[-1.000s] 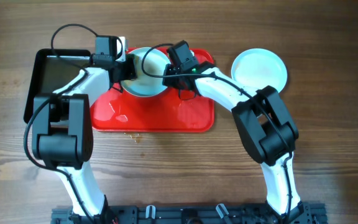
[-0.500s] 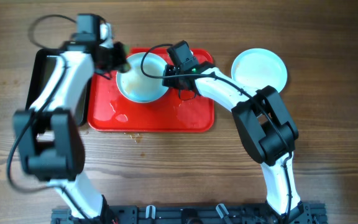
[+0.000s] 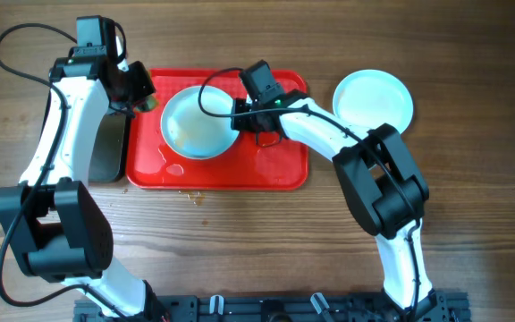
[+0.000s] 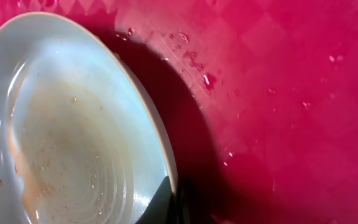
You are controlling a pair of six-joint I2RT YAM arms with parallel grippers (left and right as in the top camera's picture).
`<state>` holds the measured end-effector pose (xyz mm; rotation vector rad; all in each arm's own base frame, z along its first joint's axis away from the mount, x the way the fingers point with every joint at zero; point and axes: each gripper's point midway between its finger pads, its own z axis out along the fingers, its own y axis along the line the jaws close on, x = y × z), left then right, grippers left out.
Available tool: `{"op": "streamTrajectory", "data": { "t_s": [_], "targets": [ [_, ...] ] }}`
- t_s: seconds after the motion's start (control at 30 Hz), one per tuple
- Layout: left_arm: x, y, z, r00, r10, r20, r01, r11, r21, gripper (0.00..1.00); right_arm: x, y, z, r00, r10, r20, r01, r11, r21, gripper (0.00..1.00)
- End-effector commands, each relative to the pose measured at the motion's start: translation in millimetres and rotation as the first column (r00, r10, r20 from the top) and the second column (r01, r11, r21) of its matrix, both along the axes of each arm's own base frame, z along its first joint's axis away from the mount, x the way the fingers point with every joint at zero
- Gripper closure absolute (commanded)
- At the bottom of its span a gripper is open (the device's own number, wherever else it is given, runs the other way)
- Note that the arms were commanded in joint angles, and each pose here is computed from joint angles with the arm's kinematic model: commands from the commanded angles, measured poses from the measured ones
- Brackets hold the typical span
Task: Clean dirty plates on tray and stack at the side
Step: 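Lift the third plate with the right gripper, stack it on the right pile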
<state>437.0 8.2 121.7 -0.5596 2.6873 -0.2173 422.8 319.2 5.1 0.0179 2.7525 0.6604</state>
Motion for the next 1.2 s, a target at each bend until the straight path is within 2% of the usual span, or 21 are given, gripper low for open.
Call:
{"op": "streamTrajectory", "data": {
  "t_s": [0.0,0.07,0.1,0.2,0.27,0.3,0.43,0.5,0.9,0.97,1.03,1.13,1.17],
  "targets": [
    [-0.1,4.4,-1.4,1.000,0.025,-0.005,-0.025,1.000,0.009,0.96,12.6,-31.6,34.5,0.994,0.014,0.107,-0.005,0.996,-0.089,0.96],
    [-0.1,4.4,-1.4,1.000,0.025,-0.005,-0.025,1.000,0.009,0.96,22.7,-60.7,60.2,0.977,0.012,0.215,0.040,0.970,-0.238,0.96],
    [-0.1,4.4,-1.4,1.000,0.025,-0.005,-0.025,1.000,0.009,0.96,29.0,-83.5,86.3,0.949,0.021,0.314,0.102,0.924,-0.369,0.96],
    [-0.1,4.4,-1.4,1.000,0.025,-0.005,-0.025,1.000,0.009,0.96,34.3,-105.6,126.9,0.893,0.060,0.447,0.201,0.834,-0.513,0.96],
    [-0.1,4.4,-1.4,1.000,0.025,-0.005,-0.025,1.000,0.009,0.96,33.1,-117.4,157.7,0.839,0.101,0.535,0.300,0.734,-0.609,0.95],
    [-0.1,4.4,-1.4,1.000,0.025,-0.005,-0.025,1.000,0.009,0.96,26.0,-125.0,184.3,0.789,0.167,0.592,0.400,0.592,-0.700,0.96],
    [-0.1,4.4,-1.4,1.000,0.025,-0.005,-0.025,1.000,0.009,0.96,1.1,-125.5,223.8,0.711,0.228,0.666,0.567,0.374,-0.734,0.96],
    [-0.1,4.4,-1.4,1.000,0.025,-0.005,-0.025,1.000,0.009,0.96,-10.8,-120.4,237.4,0.676,0.244,0.695,0.622,0.317,-0.716,0.96],
    [-0.2,4.4,-1.4,1.000,0.025,-0.005,-0.025,1.000,0.009,0.96,-18.9,-103.5,239.7,0.665,0.280,0.692,0.610,0.332,-0.720,0.96],
    [-0.1,4.4,-1.4,1.000,0.025,-0.005,-0.025,1.000,0.009,0.96,-15.1,-91.9,226.0,0.692,0.305,0.654,0.530,0.400,-0.747,0.96],
    [-0.1,4.4,-1.4,1.000,0.025,-0.005,-0.025,1.000,0.009,0.96,-12.1,-65.1,195.5,0.736,0.377,0.562,0.325,0.531,-0.783,0.96],
    [-0.2,4.4,-1.5,1.000,0.025,-0.006,-0.025,1.000,0.009,0.96,-21.6,-35.5,154.5,0.782,0.441,0.440,0.026,0.682,-0.731,0.96],
    [-0.3,4.6,-1.5,1.000,0.025,-0.006,-0.025,1.000,0.009,0.96,-24.6,-32.2,149.1,0.797,0.430,0.425,-0.017,0.719,-0.695,0.96]
  ]
}}
